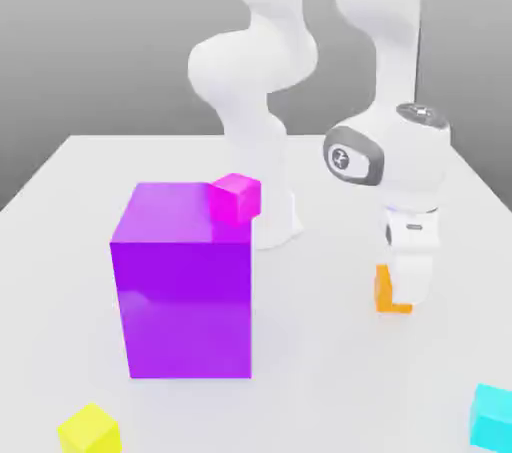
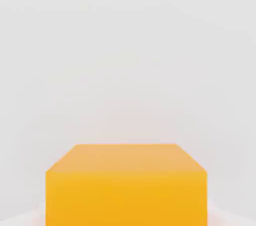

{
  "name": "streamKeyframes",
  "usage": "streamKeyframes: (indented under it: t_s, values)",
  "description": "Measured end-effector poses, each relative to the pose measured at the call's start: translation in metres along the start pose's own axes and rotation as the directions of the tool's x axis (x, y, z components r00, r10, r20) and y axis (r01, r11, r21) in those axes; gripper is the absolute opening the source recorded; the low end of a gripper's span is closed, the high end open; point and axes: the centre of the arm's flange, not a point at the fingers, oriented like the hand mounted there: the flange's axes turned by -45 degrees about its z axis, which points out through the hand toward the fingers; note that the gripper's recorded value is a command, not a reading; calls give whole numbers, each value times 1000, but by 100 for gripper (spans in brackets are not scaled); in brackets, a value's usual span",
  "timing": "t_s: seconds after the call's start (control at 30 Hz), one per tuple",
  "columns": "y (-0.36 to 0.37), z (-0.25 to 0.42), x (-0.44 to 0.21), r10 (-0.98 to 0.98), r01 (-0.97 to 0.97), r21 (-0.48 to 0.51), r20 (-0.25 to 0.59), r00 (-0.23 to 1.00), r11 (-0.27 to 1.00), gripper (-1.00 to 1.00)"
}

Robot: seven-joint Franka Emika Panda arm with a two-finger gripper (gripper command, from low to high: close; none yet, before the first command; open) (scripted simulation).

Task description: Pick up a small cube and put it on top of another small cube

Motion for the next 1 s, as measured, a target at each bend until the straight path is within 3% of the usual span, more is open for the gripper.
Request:
streamKeyframes:
  t_s: [0.2,0.47,0.77,0.93,1.0]
  values:
    - [3,-44,-2,16,-16,-2,2,1000,1000,-100]
    - [85,-126,-48,419,-419,-1,0,908,908,-100]
    - [134,-237,-155,812,-812,3,-3,584,584,-100]
    - [125,-301,-224,945,-945,4,-3,327,327,-100]
    - [122,-293,-234,959,-959,4,-3,284,284,-100]
